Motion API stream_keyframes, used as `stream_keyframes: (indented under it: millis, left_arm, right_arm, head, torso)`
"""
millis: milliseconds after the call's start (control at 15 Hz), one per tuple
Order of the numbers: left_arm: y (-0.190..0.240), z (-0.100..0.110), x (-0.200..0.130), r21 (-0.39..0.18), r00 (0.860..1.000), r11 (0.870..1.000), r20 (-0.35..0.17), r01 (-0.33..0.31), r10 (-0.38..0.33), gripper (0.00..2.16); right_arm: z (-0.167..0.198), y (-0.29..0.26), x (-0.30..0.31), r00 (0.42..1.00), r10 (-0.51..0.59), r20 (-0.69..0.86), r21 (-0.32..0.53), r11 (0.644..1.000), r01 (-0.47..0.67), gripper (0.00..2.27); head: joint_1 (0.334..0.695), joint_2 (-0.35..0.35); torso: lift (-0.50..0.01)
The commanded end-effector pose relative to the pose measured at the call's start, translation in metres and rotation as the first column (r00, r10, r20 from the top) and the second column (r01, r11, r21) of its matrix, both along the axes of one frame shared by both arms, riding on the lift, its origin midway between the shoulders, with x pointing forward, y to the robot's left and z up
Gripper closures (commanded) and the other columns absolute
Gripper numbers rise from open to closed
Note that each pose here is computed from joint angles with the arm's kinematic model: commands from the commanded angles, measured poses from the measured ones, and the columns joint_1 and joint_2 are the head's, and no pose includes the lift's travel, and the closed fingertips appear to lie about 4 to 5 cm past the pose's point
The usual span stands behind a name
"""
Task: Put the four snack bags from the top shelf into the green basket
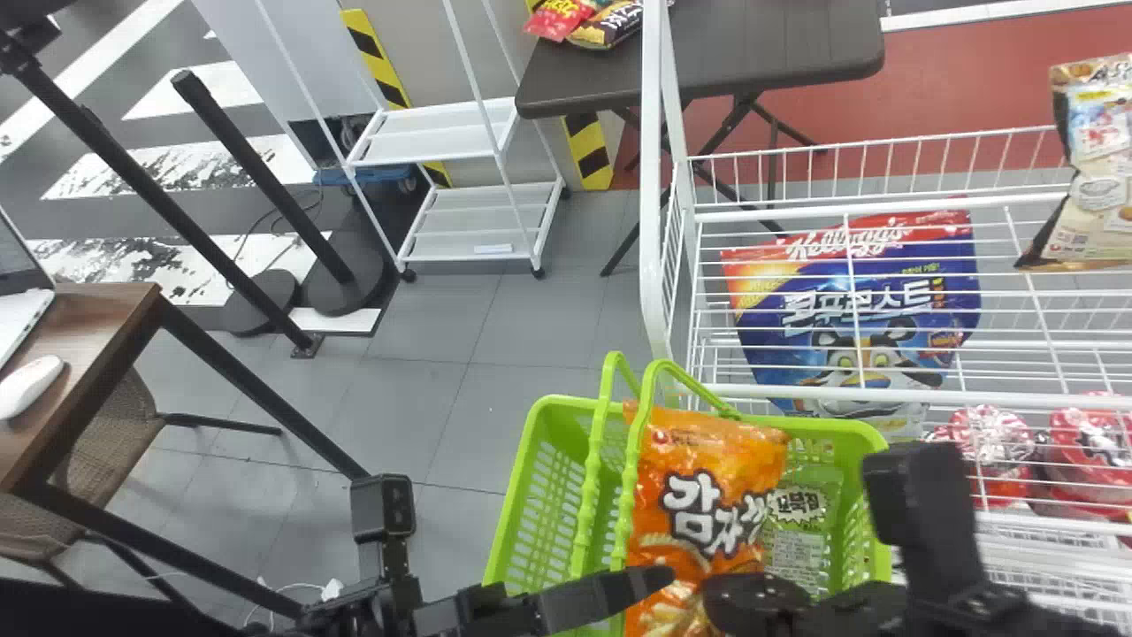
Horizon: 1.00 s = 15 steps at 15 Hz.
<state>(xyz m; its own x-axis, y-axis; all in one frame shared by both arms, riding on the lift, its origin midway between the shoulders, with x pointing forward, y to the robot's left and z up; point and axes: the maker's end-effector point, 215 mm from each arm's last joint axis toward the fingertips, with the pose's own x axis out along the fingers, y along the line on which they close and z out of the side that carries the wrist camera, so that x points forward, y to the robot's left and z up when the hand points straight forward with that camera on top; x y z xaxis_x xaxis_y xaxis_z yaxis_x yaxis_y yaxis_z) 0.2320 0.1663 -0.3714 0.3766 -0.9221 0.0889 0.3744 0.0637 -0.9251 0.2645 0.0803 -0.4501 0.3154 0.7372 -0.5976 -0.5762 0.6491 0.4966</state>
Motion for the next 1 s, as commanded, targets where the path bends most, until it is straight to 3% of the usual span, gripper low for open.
stream_keyframes:
  millis: [0, 133, 200, 267, 333, 600, 800, 933]
  left_arm:
    - [0.0, 0.0, -0.001, -0.001, 1.0, 1.0, -0.002, 0.0, 0.0, 2.15]
    - [-0.001, 0.0, -0.001, -0.003, 1.0, 1.0, -0.003, 0.001, -0.001, 2.15]
    - [-0.001, 0.0, -0.002, -0.004, 1.0, 1.0, -0.004, 0.002, -0.002, 2.15]
    - [-0.001, -0.001, -0.003, -0.004, 1.0, 1.0, -0.005, 0.002, -0.002, 2.15]
    - [0.001, -0.001, -0.002, -0.001, 1.0, 1.0, -0.005, 0.0, 0.0, 2.15]
    - [-0.001, 0.0, -0.001, -0.003, 1.0, 1.0, -0.002, 0.004, -0.004, 2.15]
    - [0.0, 0.0, -0.001, -0.007, 1.0, 1.0, -0.002, 0.005, -0.005, 2.15]
    - [0.001, 0.0, -0.001, -0.012, 1.0, 1.0, -0.004, 0.004, -0.004, 2.15]
  right_arm:
    - [-0.011, 0.033, 0.026, 0.997, 0.014, 0.073, 0.034, 0.999, -0.017, 2.25]
    - [-0.018, 0.058, 0.04, 0.994, 0.043, 0.104, 0.055, 0.997, -0.049, 2.09]
    - [-0.024, 0.064, 0.039, 0.995, 0.057, 0.084, 0.059, 0.996, -0.062, 1.52]
    - [-0.029, 0.064, 0.034, 0.996, 0.066, 0.058, 0.054, 0.996, -0.07, 0.43]
    - [-0.036, 0.059, 0.025, 0.996, 0.084, 0.026, 0.029, 0.996, -0.085, 0.0]
    - [-0.018, 0.016, -0.004, 0.992, 0.093, -0.084, 0.011, 0.996, -0.093, 0.05]
    - [0.005, -0.055, 0.039, 0.998, -0.055, -0.002, -0.028, 0.998, 0.055, 0.05]
    - [0.005, -0.118, 0.076, 0.983, -0.182, 0.036, -0.089, 0.979, 0.184, 0.05]
  head:
    - [0.695, 0.35]
    - [0.695, 0.35]
    - [0.695, 0.35]
    - [0.695, 0.35]
    - [0.695, 0.35]
    - [0.695, 0.35]
    - [0.695, 0.35]
    - [0.695, 0.35]
  torso:
    - [-0.001]
    - [-0.001]
    - [-0.001]
    - [-0.001]
    - [-0.001]
    - [-0.001]
    - [-0.001]
    - [-0.001]
